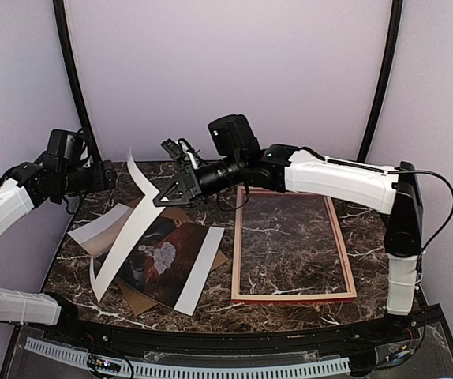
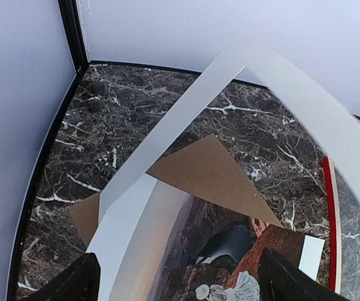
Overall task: Put the photo into the frame
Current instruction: Pass from the right arm to the left
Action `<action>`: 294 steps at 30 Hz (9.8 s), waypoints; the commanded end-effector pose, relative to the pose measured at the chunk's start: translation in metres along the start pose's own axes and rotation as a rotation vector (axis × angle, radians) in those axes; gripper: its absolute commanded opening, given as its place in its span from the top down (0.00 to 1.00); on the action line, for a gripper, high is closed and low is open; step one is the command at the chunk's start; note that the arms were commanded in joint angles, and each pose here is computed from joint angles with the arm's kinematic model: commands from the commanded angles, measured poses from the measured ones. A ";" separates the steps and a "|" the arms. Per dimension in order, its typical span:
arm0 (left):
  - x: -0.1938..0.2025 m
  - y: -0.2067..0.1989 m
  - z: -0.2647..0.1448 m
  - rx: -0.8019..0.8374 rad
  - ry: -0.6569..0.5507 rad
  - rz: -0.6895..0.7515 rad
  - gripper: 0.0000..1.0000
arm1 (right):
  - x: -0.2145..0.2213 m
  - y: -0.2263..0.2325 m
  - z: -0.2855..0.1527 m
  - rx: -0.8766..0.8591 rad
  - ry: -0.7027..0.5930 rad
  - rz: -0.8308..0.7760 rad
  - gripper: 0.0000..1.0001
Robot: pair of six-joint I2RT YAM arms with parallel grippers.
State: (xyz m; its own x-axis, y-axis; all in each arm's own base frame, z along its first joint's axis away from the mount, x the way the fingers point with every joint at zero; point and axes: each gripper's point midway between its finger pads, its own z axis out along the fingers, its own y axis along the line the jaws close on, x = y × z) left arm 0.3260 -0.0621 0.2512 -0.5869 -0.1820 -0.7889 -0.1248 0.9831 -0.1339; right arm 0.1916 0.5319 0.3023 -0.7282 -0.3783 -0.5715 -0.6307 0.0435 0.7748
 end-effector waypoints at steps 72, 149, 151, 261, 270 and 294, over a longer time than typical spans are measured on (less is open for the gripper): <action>0.063 -0.105 0.043 0.352 0.104 0.069 0.02 | 0.258 -0.201 -0.326 1.207 -0.239 0.727 1.00; 0.065 -0.119 0.050 0.392 0.123 0.079 0.02 | 0.291 -0.128 -0.359 1.319 -0.096 0.790 1.00; 0.065 -0.118 0.050 0.390 0.124 0.078 0.02 | 0.291 -0.127 -0.358 1.314 -0.109 0.790 1.00; 0.167 -0.319 0.015 1.038 0.370 0.072 0.02 | 0.087 -0.061 -0.333 0.828 -0.507 0.416 1.00; 0.174 -0.354 -0.021 1.136 0.196 0.285 0.02 | 0.074 -0.059 -0.326 0.786 -0.489 0.405 1.00; 0.214 -0.412 0.003 1.118 -0.094 0.982 0.01 | 0.097 -0.063 -0.315 0.760 -0.408 0.442 1.00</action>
State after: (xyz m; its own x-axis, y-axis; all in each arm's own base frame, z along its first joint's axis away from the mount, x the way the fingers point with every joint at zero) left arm 0.2458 -0.5025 0.1318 -0.0810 0.4886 -0.8688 0.9729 0.2283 0.0377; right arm 0.2486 0.2006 0.2801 -0.8924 0.1735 -0.4165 -0.1500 0.7565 0.6366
